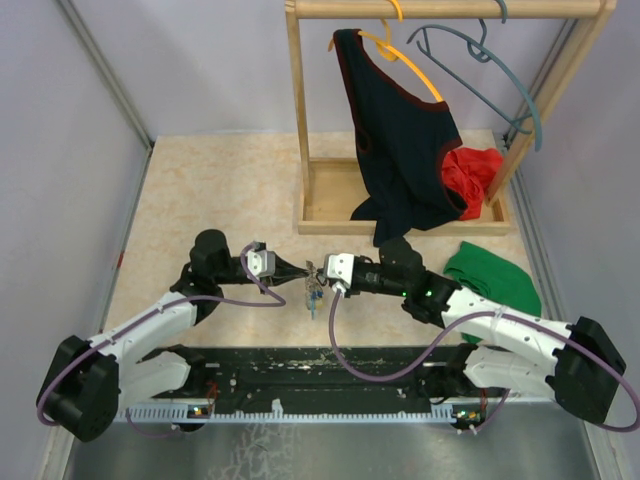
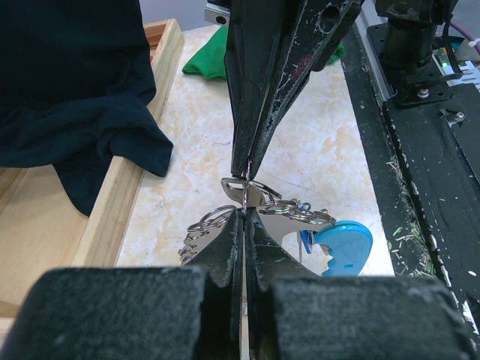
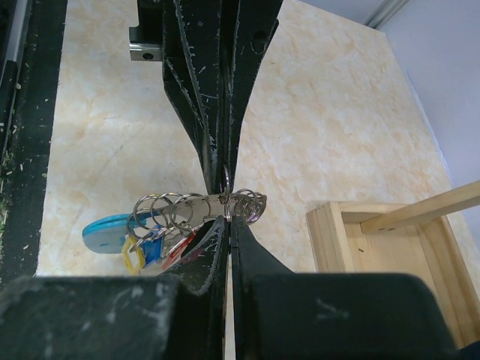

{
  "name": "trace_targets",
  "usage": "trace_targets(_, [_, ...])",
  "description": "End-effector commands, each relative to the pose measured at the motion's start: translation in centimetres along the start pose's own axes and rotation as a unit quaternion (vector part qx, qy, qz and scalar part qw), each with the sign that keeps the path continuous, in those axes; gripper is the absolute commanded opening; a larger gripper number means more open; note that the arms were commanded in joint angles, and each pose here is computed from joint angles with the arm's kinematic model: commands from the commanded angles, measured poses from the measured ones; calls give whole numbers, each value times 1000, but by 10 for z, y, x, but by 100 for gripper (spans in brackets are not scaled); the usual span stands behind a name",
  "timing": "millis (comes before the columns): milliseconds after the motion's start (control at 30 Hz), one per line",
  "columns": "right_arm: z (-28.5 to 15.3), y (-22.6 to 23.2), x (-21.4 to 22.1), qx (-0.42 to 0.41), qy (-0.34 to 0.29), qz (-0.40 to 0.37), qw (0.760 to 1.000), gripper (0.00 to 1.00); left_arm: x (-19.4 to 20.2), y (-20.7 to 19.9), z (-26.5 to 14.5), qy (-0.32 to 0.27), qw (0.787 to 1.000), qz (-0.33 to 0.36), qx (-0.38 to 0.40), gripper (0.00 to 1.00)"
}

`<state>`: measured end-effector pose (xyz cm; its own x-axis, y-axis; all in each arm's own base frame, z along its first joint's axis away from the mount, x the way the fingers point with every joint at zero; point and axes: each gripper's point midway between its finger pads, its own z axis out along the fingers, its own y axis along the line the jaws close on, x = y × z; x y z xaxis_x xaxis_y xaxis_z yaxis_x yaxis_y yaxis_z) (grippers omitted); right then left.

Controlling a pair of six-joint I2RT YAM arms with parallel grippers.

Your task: Put the keys on the keyring

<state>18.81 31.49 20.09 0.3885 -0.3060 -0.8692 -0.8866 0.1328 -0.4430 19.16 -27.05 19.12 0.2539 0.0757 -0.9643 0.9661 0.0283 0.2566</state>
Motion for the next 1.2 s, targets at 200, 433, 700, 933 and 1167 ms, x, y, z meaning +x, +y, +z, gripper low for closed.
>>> trace_targets(200, [4, -18, -39, 21, -53, -8, 998, 0, -16, 4, 3, -21, 999, 24, 15, 1])
trace_targets(433, [6, -19, -45, 26, -65, 1, 998, 0, -17, 5, 4, -22, 999, 24, 14, 1])
trace_targets(700, [8, -19, -50, 28, -81, 8, 996, 0, -18, 4, 4, -26, 999, 22, 16, 1])
trace_targets(933, [6, -17, -53, 23, -85, 7, 996, 0, -18, 6, 5, -23, 1000, 16, 8, 1])
trace_targets(1167, [4, -19, -57, 22, -83, 2, 996, 0, -17, 9, 5, -8, 1000, -1, -4, 1])
